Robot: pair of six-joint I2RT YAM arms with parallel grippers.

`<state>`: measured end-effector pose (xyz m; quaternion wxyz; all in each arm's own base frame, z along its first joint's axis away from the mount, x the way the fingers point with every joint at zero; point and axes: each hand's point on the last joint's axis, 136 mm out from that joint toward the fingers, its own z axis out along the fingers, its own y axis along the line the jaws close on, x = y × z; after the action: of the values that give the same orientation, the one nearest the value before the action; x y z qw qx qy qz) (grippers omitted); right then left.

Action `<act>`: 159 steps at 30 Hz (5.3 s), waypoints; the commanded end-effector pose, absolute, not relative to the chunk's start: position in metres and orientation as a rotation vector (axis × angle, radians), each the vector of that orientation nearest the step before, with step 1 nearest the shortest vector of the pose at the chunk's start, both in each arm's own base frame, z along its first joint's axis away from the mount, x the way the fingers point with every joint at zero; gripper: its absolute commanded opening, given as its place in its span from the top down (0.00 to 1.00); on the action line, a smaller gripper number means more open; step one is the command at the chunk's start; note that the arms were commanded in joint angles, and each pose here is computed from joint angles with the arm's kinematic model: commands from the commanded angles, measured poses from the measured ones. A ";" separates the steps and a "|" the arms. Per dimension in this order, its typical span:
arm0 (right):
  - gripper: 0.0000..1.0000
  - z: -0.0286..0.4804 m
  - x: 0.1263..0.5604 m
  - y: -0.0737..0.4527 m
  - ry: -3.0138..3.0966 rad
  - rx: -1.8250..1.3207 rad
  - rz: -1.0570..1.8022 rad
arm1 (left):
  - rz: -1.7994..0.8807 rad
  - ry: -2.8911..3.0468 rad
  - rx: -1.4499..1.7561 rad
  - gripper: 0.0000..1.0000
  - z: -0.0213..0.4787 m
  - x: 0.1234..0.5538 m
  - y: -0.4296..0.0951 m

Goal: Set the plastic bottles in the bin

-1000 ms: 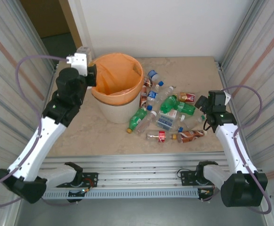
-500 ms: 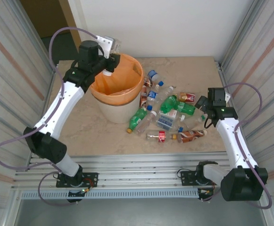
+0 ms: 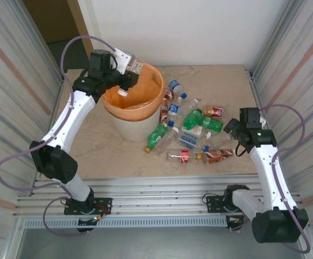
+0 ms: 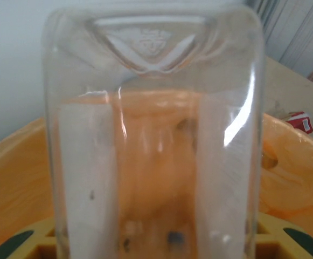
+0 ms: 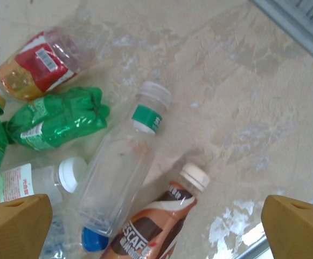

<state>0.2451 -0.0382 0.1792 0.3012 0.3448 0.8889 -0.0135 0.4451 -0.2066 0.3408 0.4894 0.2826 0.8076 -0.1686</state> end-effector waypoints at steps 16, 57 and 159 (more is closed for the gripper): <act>0.00 0.098 0.197 0.009 2.407 1.226 0.281 | -0.333 2.116 0.778 0.63 0.272 0.464 -0.205; 0.19 0.042 0.215 0.043 2.536 1.165 0.210 | -0.244 1.916 0.736 0.22 0.343 0.413 -0.216; 0.49 0.378 0.302 0.276 1.690 -0.608 0.700 | -1.249 1.662 0.566 0.17 0.424 0.335 -0.334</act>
<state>0.3047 0.2679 0.3534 0.5444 -0.2353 0.7506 0.2914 0.3369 -0.3351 0.3970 0.4526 0.2317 0.7032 -0.4970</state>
